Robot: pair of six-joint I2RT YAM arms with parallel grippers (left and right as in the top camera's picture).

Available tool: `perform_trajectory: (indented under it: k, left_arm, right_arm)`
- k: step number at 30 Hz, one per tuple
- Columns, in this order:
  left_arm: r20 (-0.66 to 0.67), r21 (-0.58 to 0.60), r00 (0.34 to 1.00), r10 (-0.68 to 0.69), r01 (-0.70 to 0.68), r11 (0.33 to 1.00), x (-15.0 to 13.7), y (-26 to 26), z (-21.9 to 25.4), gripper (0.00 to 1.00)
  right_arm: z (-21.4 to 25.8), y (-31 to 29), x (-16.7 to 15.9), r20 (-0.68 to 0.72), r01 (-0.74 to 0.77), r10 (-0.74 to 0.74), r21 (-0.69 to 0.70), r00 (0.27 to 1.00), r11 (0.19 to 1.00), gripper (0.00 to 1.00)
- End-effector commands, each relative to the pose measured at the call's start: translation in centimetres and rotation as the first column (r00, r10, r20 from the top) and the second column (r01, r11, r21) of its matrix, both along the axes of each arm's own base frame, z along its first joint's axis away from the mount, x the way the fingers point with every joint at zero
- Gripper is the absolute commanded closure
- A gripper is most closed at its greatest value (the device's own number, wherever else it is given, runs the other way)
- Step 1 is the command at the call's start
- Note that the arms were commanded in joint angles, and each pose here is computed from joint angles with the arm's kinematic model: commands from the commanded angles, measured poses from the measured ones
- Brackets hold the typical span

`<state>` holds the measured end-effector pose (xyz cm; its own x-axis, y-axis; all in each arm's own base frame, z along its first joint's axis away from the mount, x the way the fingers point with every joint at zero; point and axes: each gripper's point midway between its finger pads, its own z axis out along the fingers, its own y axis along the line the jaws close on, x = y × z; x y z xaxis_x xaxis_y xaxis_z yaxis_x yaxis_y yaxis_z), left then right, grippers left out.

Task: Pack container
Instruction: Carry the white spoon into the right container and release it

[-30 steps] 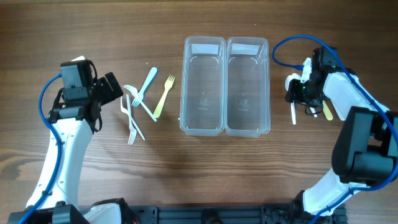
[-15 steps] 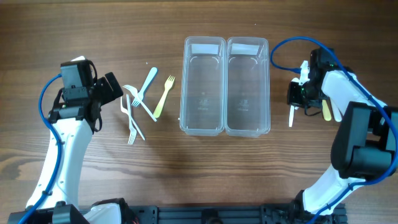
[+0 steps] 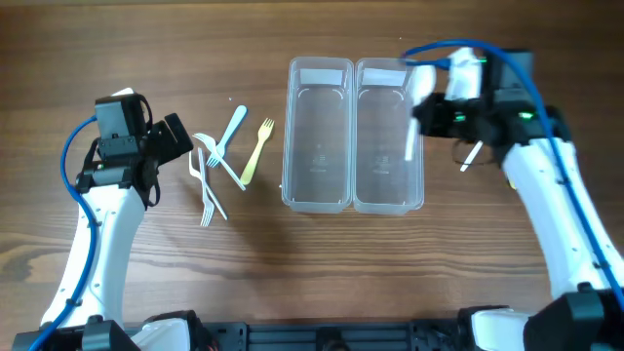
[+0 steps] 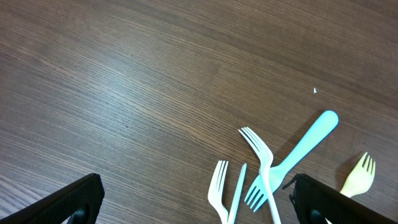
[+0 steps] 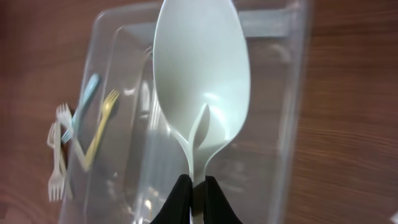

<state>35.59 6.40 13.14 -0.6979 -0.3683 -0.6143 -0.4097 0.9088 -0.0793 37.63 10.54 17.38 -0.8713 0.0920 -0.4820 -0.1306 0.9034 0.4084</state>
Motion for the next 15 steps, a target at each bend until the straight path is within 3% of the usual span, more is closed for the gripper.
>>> perform_trajectory:
  k: [1, 3, 6, 8, 9, 12, 15]
  left_arm:
    - [0.016, 0.01, 1.0, 0.004, -0.004, 1.0, 0.4, 0.3, 0.7, 0.0]
    - [0.016, 0.01, 1.0, 0.003, -0.003, 1.0, 0.4, 0.3, 0.7, 0.0]
    - [0.016, 0.01, 1.0, 0.003, -0.003, 1.0, 0.4, 0.3, 0.7, 0.0]
    - [0.016, 0.01, 1.0, 0.003, -0.003, 1.0, 0.4, 0.3, 0.7, 0.0]
    - [0.016, 0.01, 1.0, 0.003, -0.003, 1.0, 0.4, 0.3, 0.7, 0.0]
    - [0.017, 0.01, 1.0, 0.004, -0.004, 1.0, 0.4, 0.3, 0.7, 0.0]
    - [0.017, 0.01, 1.0, 0.004, -0.004, 1.0, 0.4, 0.3, 0.7, 0.0]
  right_arm:
    - [-3.8, 1.5, 1.2, -0.073, 0.052, -0.059, -0.087, 0.996, 0.995, 0.96]
    - [-6.0, 1.8, 1.5, -0.116, 0.04, -0.051, -0.1, 0.992, 0.994, 0.95]
    - [-8.0, 2.6, 1.2, -0.178, 0.009, -0.021, -0.071, 0.984, 0.997, 0.78]
    - [-5.2, 3.3, 1.8, -0.101, -0.032, 0.028, -0.041, 0.995, 0.999, 0.42]
    - [-3.0, 3.2, 2.2, -0.036, -0.051, 0.049, -0.055, 0.998, 0.997, 0.35]
    - [-0.3, -0.8, 2.8, 0.061, 0.057, -0.045, -0.215, 0.997, 0.975, 0.34]
    - [0.1, -9.2, 2.1, 0.074, 0.342, -0.339, -0.365, 0.938, 0.866, 0.43]
